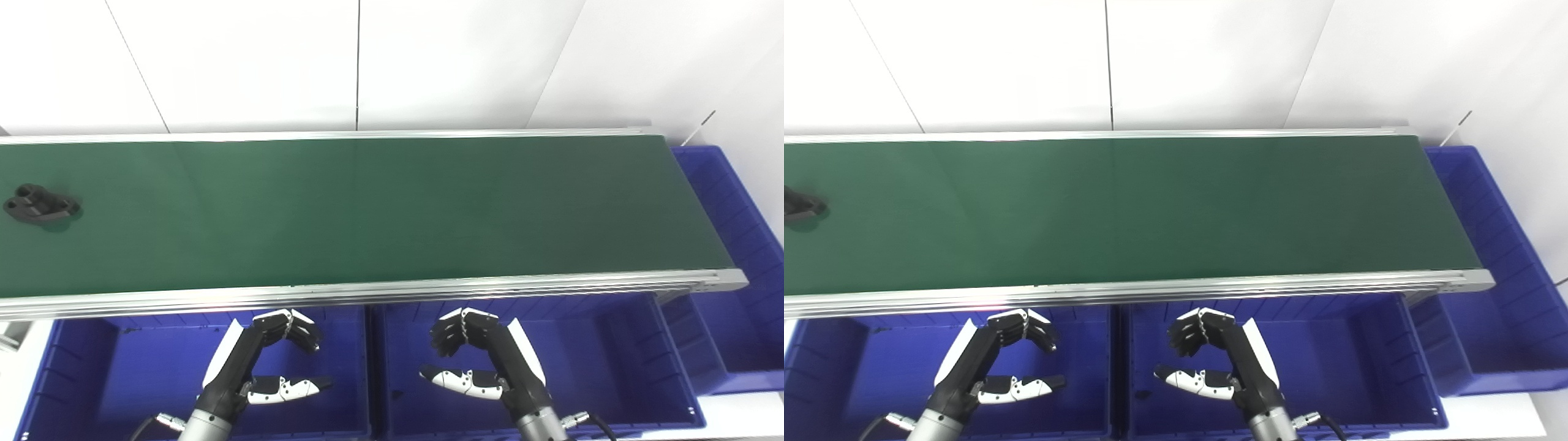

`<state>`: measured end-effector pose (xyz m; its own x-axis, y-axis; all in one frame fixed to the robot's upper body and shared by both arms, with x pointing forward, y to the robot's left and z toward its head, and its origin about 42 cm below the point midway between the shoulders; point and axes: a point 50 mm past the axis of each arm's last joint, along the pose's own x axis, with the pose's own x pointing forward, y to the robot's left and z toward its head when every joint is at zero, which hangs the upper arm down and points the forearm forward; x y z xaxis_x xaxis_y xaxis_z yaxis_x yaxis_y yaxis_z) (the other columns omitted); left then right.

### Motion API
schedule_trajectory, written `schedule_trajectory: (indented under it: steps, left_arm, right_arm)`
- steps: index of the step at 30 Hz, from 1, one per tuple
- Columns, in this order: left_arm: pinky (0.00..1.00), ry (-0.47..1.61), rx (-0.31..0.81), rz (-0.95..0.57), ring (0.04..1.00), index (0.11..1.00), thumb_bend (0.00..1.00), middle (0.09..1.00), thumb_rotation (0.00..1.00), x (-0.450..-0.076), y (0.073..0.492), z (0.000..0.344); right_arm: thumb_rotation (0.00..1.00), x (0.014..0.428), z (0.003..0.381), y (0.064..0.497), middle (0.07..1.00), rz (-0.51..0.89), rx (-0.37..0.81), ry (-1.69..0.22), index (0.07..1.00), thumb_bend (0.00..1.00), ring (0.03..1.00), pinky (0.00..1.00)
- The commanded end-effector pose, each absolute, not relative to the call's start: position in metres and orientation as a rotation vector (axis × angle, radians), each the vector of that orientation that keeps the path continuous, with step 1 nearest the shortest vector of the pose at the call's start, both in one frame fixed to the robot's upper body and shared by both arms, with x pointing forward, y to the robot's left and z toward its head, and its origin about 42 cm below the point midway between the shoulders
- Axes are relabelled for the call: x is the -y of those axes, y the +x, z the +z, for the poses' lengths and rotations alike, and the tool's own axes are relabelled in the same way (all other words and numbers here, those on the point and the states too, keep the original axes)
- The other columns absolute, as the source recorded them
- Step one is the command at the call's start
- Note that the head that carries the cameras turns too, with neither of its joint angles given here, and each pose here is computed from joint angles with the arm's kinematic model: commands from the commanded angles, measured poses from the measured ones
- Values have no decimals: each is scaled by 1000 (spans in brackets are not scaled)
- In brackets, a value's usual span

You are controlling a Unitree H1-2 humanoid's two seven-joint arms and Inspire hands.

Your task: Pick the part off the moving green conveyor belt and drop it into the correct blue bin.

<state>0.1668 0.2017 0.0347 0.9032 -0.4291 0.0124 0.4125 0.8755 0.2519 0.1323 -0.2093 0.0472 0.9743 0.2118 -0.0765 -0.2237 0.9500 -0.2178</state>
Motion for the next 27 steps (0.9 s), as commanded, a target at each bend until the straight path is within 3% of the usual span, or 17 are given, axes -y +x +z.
schedule_trajectory:
  steps: [1, 4, 5, 6, 7, 8, 13, 20, 27]
  left_arm:
    - [476, 234, 134, -436, 445, 516, 504, 468, 0, -200, 172, 45]
    - [510, 218, 131, -435, 447, 515, 503, 495, 0, -199, 172, 44]
    - [534, 212, 129, -433, 444, 515, 503, 506, 0, -199, 172, 44]
    - [556, 203, 125, -435, 533, 507, 512, 504, 0, -199, 171, 43]
    - [589, 195, 121, -438, 610, 649, 649, 635, 35, -199, 171, 43]
    - [606, 187, 117, -441, 642, 701, 701, 684, 50, -199, 171, 42]
    - [703, 156, 97, -460, 765, 824, 820, 816, 174, -198, 169, 38]
    - [762, 160, 64, -482, 835, 868, 833, 874, 376, -195, 162, 30]
    - [770, 175, 41, -501, 850, 878, 817, 886, 393, -191, 157, 24]
  right_arm:
    - [0, 208, 56, 133, 484, 220, 37, -237, 510, 519, 444, 445]
    - [0, 208, 56, 133, 493, 209, 34, -230, 513, 519, 446, 493]
    - [66, 208, 56, 133, 592, 209, 29, -226, 506, 520, 552, 553]
    - [87, 208, 55, 133, 661, 210, 25, -224, 629, 649, 624, 598]
    - [126, 208, 55, 132, 742, 212, 22, -222, 732, 751, 709, 656]
    - [146, 209, 54, 132, 779, 214, 21, -220, 774, 791, 748, 686]
    - [252, 209, 53, 129, 903, 209, 4, -213, 886, 873, 887, 821]
    - [325, 216, 45, 121, 928, 205, -2, -207, 910, 884, 909, 846]
    - [299, 220, 35, 114, 914, 202, 3, -189, 899, 867, 892, 818]
